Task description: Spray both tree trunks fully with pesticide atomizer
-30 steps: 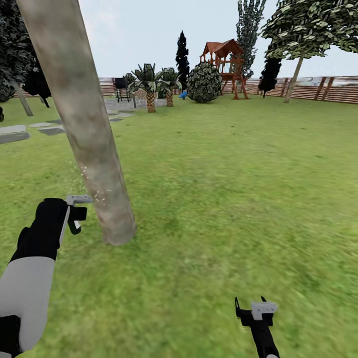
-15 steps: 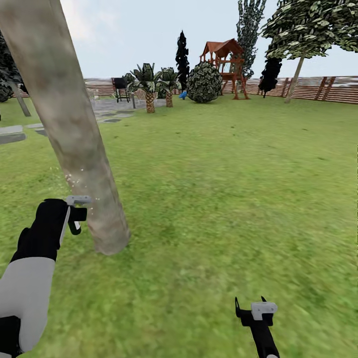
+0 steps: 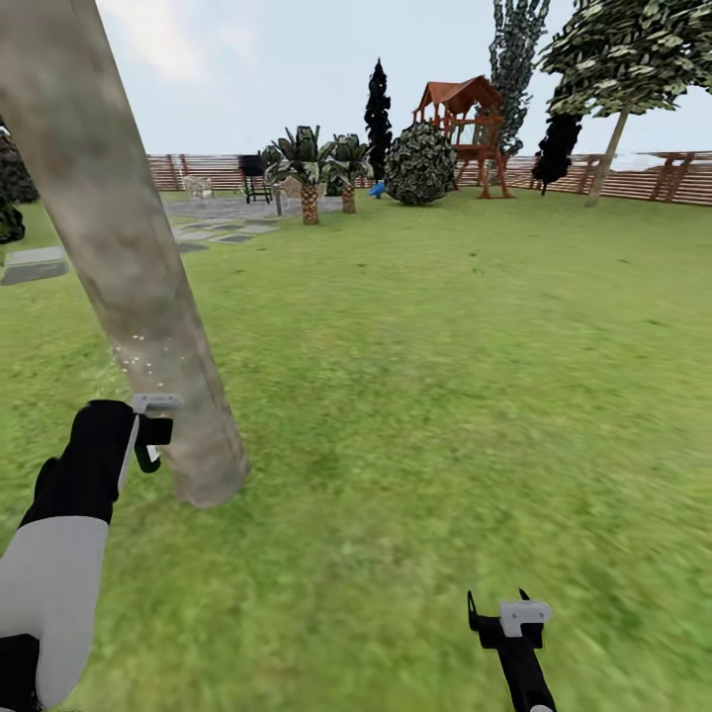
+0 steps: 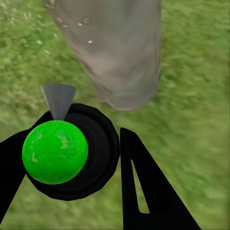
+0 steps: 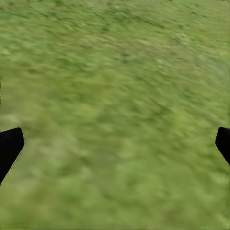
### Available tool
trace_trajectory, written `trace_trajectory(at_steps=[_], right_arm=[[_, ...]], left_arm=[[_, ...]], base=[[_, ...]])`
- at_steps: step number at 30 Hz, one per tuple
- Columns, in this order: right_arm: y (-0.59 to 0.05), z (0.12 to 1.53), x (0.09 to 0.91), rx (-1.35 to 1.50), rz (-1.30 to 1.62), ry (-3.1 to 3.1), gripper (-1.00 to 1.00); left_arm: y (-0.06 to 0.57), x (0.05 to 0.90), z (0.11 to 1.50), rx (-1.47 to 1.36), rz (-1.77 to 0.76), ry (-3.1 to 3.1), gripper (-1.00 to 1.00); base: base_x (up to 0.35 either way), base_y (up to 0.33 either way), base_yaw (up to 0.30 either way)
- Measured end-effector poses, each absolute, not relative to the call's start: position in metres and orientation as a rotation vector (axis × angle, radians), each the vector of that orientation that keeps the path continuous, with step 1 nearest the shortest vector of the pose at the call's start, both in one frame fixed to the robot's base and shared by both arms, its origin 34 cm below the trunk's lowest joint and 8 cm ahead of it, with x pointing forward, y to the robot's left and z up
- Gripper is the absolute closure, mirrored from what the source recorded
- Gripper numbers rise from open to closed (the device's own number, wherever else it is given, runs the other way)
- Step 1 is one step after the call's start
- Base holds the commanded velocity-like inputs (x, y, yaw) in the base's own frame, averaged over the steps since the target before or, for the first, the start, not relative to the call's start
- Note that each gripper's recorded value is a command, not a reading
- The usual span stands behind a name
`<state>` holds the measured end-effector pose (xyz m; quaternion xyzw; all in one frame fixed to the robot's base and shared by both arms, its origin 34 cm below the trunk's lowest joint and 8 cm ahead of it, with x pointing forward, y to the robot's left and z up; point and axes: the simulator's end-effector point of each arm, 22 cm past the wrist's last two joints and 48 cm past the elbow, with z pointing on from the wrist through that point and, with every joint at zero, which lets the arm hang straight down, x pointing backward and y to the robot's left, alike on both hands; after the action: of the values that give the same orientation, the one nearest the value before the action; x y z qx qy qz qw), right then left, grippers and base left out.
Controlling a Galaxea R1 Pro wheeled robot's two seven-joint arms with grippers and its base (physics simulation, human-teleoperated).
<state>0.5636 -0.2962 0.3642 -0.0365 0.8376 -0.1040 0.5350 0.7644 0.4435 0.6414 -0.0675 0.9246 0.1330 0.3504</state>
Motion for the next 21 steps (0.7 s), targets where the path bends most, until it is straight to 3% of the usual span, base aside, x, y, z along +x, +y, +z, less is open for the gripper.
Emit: trace_trajectory(at_steps=[10,21], right_arm=[[-0.296,0.364,0.564,-0.087,-0.248,1.996,-1.00],[-0.295,0.364,0.564,-0.086,-0.246,1.995,-1.00]], left_arm=[[0.445,0.744,0.607,-0.174,0.349,2.455,1.00],[0.445,0.737,0.597,-0.171,0.358,2.471,1.00]], base=[[0.157,-0.217,0.274],[0.076,-0.266,0.021]])
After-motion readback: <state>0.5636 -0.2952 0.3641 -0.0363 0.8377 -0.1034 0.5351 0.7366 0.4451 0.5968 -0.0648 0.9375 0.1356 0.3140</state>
